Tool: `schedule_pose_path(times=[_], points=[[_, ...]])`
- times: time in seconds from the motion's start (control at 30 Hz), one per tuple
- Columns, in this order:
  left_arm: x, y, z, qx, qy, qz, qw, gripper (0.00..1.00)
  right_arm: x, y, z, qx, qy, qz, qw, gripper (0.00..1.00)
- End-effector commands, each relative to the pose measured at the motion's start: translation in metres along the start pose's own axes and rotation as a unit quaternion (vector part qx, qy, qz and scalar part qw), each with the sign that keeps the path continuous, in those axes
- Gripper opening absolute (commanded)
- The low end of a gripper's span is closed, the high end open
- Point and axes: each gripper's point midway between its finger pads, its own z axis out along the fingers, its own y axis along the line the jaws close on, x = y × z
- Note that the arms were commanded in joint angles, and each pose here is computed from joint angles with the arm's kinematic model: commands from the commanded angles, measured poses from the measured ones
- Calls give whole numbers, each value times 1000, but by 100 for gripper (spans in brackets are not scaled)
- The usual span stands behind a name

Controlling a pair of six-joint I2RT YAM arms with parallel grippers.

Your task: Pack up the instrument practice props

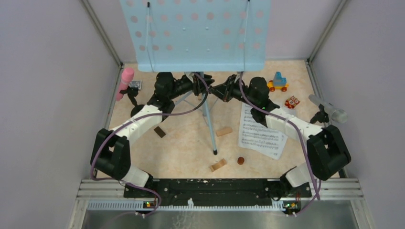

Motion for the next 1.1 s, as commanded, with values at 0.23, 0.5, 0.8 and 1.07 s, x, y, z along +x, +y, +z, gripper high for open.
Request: schedule_pose_path(times=[0.23,0.5,0.8,1.07], points=[[65,-35,2,63,94,-55,992,0,95,99,-26,-234,20,-596,768,0],[66,-36,2,64,95,-57,992,0,104,52,-31,-161,131,-766,608,0],[68,-35,3,64,97,-58,992,0,88,12,-40,-54,212,-860,461,0],[67,-35,2,62,96,-55,992,0,7,82,-46,28,-16,-788,615,59]])
